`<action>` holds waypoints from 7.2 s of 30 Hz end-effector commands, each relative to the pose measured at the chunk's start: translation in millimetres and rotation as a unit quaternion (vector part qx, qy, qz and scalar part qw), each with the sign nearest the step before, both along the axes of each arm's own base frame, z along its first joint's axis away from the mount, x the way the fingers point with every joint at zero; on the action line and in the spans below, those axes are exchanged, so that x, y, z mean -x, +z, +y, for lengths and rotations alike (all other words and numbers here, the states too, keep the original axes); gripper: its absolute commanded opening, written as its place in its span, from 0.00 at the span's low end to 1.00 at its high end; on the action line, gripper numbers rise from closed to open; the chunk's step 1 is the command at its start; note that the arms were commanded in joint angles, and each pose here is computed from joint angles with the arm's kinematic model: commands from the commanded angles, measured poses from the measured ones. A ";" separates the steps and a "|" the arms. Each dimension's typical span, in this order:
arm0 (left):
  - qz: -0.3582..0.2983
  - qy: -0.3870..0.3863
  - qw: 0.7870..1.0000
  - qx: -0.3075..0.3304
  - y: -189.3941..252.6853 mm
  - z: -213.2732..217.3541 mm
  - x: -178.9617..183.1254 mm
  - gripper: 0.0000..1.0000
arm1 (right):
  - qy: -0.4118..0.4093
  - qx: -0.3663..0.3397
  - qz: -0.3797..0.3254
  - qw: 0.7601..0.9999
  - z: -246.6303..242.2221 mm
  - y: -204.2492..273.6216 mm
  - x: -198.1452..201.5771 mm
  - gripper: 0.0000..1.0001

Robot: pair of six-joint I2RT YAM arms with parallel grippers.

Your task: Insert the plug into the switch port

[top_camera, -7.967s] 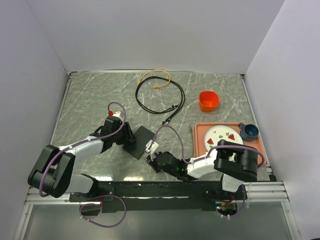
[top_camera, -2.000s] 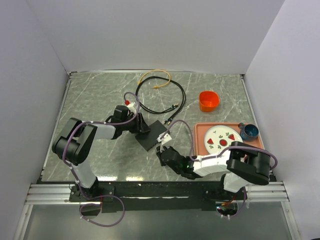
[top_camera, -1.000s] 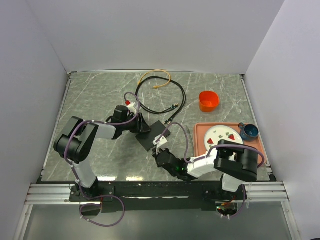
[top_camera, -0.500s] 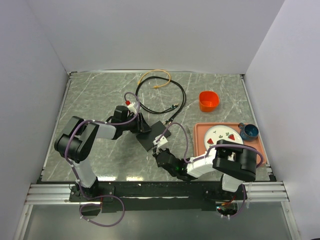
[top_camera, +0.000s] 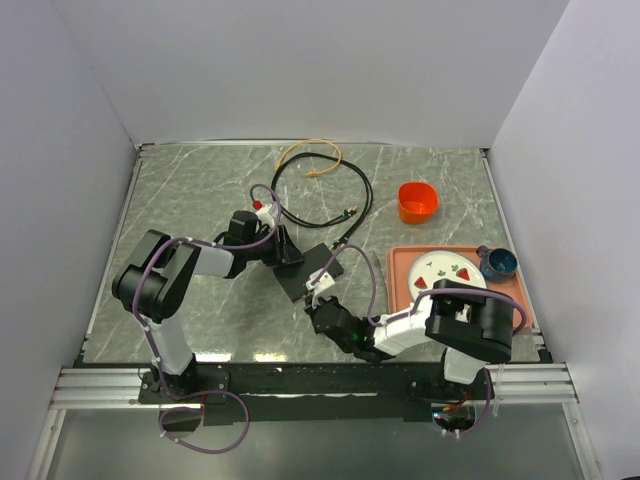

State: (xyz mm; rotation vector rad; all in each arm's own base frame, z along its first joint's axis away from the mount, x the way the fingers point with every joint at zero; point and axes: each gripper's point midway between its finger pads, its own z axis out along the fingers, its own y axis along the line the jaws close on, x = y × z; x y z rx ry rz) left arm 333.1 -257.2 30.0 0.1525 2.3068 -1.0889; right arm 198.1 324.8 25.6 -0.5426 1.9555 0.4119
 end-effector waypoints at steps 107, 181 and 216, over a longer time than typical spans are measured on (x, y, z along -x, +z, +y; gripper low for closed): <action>0.189 -0.092 0.975 -0.069 -72.3 -5.4 124.3 0.36 | -0.060 -0.033 -0.034 0.997 -1.9 26.2 -28.4 0.00; 0.297 -0.147 0.942 -0.052 -79.0 -22.8 271.7 0.35 | -0.111 -0.102 -0.123 0.981 -21.2 91.9 -86.7 0.00; 0.207 -0.090 0.969 -0.099 -57.9 -53.7 237.9 0.40 | -0.115 -0.076 -0.026 0.990 -26.3 58.4 -72.8 0.00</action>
